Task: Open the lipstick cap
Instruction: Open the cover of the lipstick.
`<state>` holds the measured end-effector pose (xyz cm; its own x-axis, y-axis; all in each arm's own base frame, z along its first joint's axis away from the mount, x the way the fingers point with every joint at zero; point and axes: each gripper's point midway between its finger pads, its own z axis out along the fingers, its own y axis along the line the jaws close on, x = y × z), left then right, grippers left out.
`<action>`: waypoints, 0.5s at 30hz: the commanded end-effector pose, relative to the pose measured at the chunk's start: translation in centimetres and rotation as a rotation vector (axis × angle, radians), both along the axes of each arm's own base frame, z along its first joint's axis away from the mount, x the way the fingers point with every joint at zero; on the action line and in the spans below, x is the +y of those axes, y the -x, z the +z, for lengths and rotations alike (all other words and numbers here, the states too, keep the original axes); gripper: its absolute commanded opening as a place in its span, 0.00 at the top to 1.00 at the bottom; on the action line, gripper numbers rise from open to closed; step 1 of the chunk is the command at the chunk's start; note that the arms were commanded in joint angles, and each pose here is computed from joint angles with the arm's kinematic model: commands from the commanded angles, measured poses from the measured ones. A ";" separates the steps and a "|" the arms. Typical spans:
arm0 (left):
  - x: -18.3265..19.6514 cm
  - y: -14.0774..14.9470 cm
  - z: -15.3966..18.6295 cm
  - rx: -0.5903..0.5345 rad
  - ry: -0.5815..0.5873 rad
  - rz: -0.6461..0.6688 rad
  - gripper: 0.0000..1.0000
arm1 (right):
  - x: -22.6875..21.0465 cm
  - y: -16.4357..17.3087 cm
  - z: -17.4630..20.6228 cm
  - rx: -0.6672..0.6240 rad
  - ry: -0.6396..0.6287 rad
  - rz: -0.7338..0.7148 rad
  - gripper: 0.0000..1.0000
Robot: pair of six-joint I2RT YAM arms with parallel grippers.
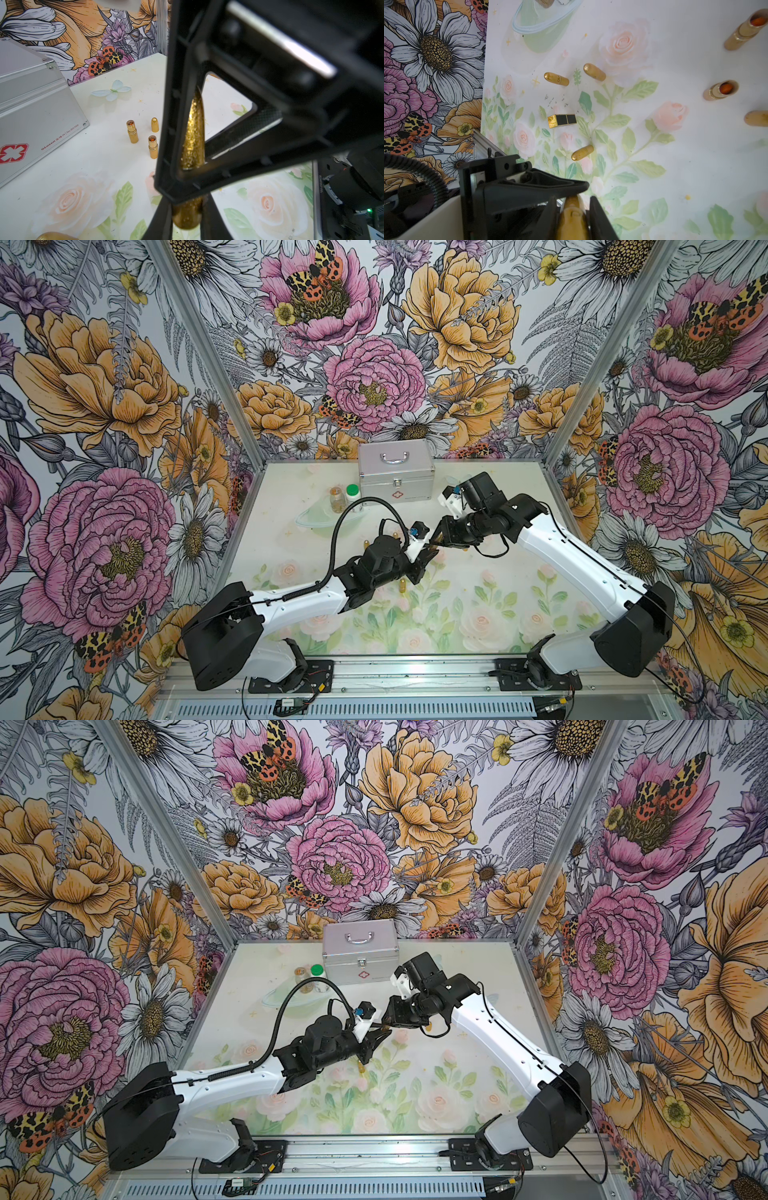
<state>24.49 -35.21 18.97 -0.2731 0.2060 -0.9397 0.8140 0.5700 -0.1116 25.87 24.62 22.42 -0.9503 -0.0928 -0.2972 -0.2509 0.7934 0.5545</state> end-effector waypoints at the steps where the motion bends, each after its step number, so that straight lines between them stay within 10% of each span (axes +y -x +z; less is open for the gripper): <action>1: 0.5 0.0 0.5 -0.001 0.034 0.017 1.00 | -0.7 -0.7 2.4 -0.102 -0.006 -0.033 0.64; 15: 0.8 0.5 0.8 0.000 0.033 0.008 1.00 | 0.1 -0.7 1.3 -0.092 -0.040 -0.002 0.62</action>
<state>24.05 -34.64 18.43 -0.2916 0.2014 -0.9351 0.8087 0.5740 -0.1285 26.25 24.38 23.66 -0.9281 -0.0746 -0.3649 -0.2796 0.7868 0.5502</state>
